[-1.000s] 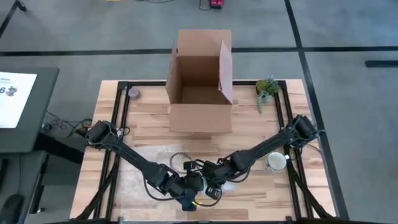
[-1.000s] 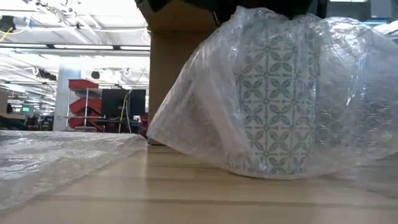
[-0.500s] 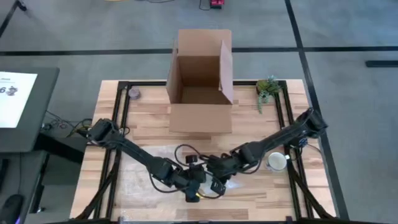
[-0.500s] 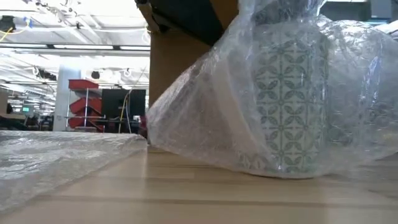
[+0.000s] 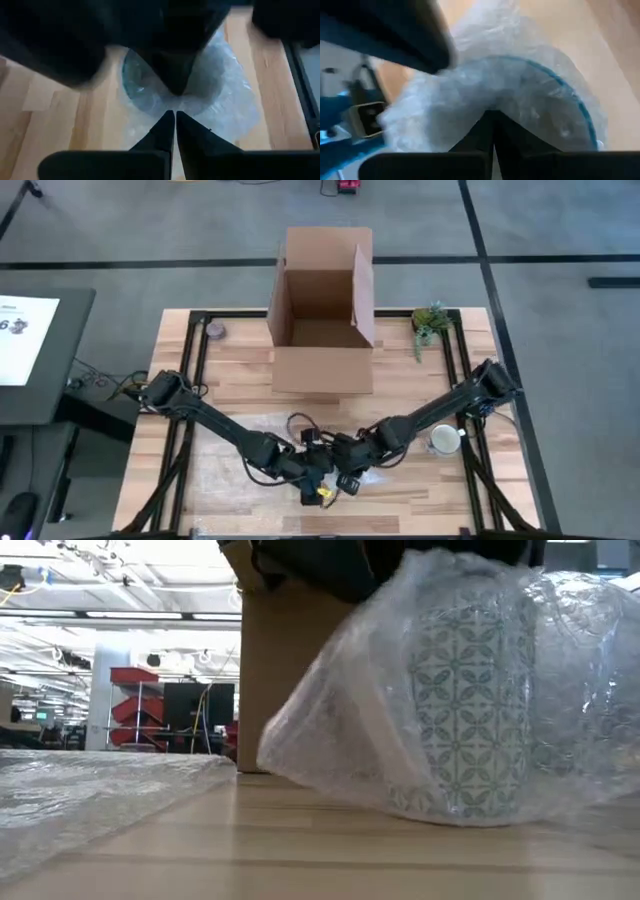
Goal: Wrap mug
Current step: Wrap the blue patterned mug with the right transparent bubble wrap
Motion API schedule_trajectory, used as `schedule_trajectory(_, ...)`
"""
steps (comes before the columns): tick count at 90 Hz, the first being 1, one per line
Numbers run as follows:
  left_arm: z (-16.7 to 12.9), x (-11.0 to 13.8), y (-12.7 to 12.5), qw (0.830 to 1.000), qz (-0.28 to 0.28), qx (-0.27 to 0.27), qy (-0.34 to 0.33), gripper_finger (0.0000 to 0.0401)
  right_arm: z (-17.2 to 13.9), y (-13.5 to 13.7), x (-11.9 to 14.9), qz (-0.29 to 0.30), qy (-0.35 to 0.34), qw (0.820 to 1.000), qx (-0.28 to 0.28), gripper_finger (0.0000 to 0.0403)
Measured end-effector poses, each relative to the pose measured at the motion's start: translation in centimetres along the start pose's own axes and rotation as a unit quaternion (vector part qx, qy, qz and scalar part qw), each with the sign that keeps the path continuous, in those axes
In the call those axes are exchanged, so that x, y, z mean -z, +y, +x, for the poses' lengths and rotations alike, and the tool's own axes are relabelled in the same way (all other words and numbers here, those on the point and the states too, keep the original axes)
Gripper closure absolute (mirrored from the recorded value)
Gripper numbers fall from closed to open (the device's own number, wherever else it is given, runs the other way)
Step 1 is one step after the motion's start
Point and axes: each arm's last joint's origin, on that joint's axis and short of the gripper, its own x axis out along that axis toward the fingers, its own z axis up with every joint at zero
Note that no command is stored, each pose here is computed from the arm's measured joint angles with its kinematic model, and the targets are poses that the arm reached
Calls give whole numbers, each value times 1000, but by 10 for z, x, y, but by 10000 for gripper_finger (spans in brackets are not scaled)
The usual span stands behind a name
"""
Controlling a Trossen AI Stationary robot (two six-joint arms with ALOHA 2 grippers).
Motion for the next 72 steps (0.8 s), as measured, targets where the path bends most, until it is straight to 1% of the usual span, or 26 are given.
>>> schedule_trajectory(9,-5,-1,-7,1000,3,16,-2,401,7,0,0,-14,4,1000,0,403)
schedule_trajectory(18,-6,0,-10,1000,4,26,-1,401,4,2,-1,-22,0,1000,-7,403)
schedule_trajectory(33,-3,5,-11,1000,5,28,-1,401,-18,5,-4,-25,-17,999,-27,403)
schedule_trajectory(52,1,-2,-3,1000,4,23,-14,401,-49,9,-6,-23,-44,997,-58,403)
schedule_trajectory(72,5,-6,6,1000,-6,16,-17,401,-85,5,-1,7,-52,996,-72,403)
